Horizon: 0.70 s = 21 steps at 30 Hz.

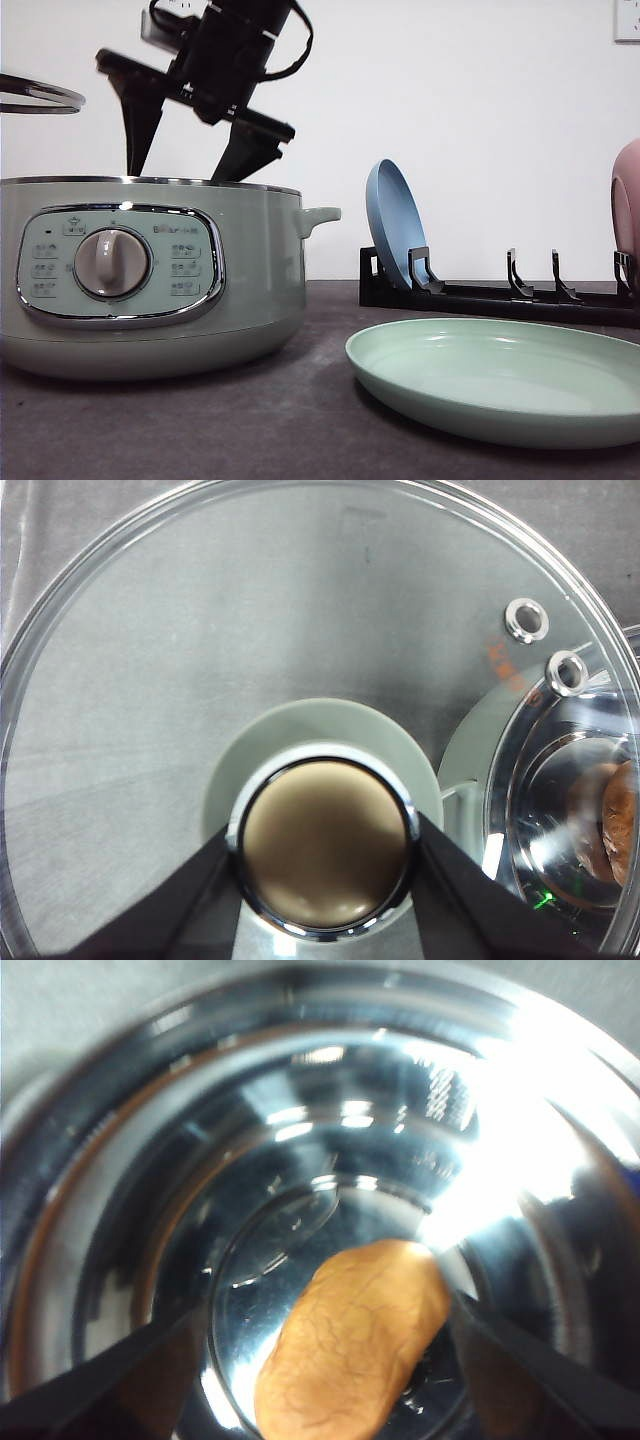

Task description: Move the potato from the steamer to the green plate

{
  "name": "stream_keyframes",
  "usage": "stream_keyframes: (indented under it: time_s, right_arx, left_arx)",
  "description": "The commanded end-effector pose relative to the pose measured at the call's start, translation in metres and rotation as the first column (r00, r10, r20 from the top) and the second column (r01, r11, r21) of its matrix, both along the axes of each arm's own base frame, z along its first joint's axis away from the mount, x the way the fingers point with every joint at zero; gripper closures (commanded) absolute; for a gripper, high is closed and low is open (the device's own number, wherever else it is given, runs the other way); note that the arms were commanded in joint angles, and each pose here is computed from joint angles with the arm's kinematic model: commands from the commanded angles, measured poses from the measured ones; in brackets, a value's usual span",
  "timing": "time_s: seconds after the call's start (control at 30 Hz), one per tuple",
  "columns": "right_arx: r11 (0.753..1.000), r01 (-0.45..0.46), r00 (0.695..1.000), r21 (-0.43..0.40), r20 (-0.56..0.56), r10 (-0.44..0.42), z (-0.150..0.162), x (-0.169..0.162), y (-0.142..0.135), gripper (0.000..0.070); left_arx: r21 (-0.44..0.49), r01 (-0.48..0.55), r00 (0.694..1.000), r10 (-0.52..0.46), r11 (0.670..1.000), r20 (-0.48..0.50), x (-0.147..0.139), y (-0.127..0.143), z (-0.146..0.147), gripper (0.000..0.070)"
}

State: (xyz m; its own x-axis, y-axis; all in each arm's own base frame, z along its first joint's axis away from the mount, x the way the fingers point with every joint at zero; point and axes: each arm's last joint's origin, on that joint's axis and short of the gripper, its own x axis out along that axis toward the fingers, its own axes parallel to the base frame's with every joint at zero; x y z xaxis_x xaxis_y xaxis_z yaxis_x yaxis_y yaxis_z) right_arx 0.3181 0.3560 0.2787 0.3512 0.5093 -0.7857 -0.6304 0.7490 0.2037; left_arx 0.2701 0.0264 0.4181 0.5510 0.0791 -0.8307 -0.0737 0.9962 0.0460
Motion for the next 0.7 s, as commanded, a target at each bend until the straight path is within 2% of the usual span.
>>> stream_keyframes:
  time_s: [0.0,0.27,0.67]
  right_arx:
    - [1.0,0.009,1.0,0.001,-0.001,-0.009,-0.008,0.0,0.012,0.021]
    - [0.997,0.031,0.999,-0.068,-0.015,-0.032,-0.034,0.002,0.021,0.021]
    - [0.99,0.044,0.999,-0.131,-0.025,-0.048,-0.05,0.002,0.023,0.021]
  left_arx:
    - [0.013,0.003,0.997,-0.004,1.0,0.079,-0.002,0.001,0.015,0.07]
    - [0.012,0.003,0.997,-0.004,1.0,0.077,-0.002,0.001,0.014,0.07]
    - [0.012,0.004,0.997,-0.005,1.0,0.078,-0.002,0.001,0.014,0.07]
